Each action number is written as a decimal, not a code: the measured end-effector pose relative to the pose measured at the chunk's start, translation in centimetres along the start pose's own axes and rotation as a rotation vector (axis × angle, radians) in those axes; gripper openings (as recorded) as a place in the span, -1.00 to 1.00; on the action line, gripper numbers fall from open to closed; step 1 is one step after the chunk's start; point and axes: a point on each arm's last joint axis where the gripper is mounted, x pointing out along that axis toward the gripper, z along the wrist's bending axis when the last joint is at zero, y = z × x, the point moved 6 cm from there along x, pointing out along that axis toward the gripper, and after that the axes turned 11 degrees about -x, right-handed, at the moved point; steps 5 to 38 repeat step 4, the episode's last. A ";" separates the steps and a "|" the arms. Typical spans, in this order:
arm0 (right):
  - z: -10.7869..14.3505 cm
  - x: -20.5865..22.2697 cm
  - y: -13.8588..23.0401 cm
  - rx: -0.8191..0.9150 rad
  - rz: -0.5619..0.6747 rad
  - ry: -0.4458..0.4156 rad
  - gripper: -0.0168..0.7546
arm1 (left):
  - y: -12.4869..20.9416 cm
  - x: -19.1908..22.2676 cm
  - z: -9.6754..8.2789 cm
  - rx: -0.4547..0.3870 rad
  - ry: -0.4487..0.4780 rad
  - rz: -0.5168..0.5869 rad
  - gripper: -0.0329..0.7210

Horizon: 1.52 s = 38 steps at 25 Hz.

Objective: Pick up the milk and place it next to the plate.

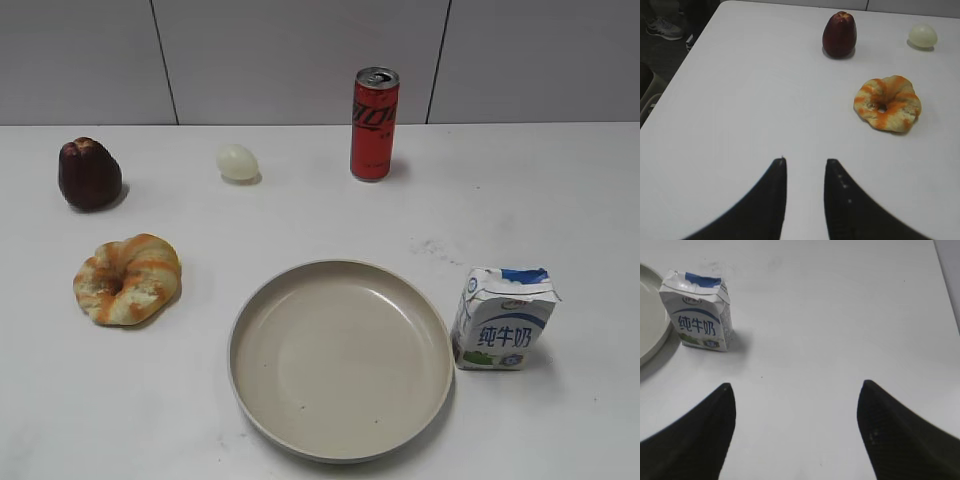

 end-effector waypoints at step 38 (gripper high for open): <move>0.1 -1.5 0.0 -0.010 -0.106 0.035 0.53 | 0.0 0.0 0.0 0.000 0.000 0.000 -0.36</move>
